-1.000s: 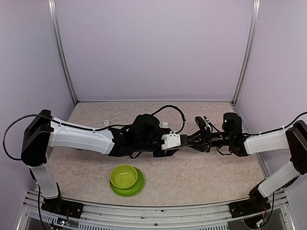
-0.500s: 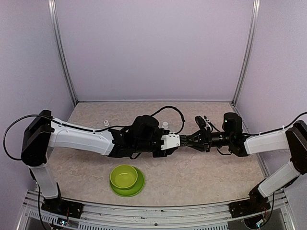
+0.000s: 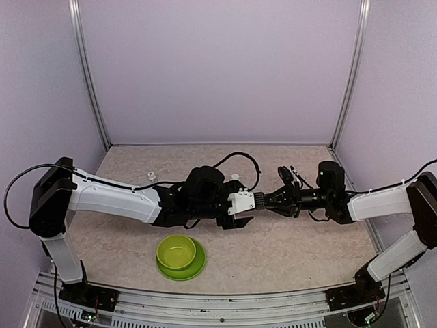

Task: Sort the pills into containers
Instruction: Open the lid of the pill container in the compartment.

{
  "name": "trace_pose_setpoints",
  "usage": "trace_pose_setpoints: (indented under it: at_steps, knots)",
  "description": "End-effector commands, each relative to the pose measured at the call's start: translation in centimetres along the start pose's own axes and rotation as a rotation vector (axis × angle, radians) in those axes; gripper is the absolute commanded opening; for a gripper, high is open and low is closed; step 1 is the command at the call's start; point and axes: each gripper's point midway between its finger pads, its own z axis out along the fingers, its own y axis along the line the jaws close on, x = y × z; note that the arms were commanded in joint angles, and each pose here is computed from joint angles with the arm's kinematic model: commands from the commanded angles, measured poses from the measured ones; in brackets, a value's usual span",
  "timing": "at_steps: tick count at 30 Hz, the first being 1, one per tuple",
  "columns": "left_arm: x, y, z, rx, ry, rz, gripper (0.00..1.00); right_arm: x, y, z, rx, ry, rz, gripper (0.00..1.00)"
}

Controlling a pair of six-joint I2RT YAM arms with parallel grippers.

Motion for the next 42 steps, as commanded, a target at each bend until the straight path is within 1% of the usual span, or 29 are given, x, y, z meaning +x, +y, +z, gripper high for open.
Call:
trace_pose_setpoints:
  at_steps: [1,6,13,20,24,27,34,42]
  knots:
    - [-1.7,1.9,-1.4,-0.051,-0.067,-0.060,0.81,0.4,0.7,0.0,-0.020,0.010,-0.038,0.13]
    - [-2.2,2.9,-2.2,-0.051,-0.102,-0.111,0.83,0.5,0.3,0.0,-0.012,0.009,-0.032,0.13]
    - [-3.7,4.6,-3.9,-0.048,-0.181,-0.174,0.86,0.7,-0.2,0.0,0.004,0.009,-0.029,0.13]
    - [-4.1,5.2,-4.8,-0.042,-0.214,-0.197,0.86,0.8,-0.6,0.0,0.013,0.007,-0.025,0.13]
    - [-4.0,5.9,-5.0,-0.067,-0.217,-0.214,0.86,0.8,-0.7,0.0,0.016,0.009,-0.023,0.13]
    - [-3.7,6.7,-4.9,-0.109,-0.205,-0.228,0.86,0.8,-0.7,0.0,0.015,0.009,-0.027,0.13]
    - [-2.1,8.3,-3.4,-0.197,-0.127,-0.262,0.87,1.1,-0.1,0.2,0.005,0.031,-0.058,0.13]
    - [-1.3,8.1,-1.5,-0.178,-0.074,-0.267,0.87,1.3,0.6,0.2,-0.016,0.043,-0.081,0.13]
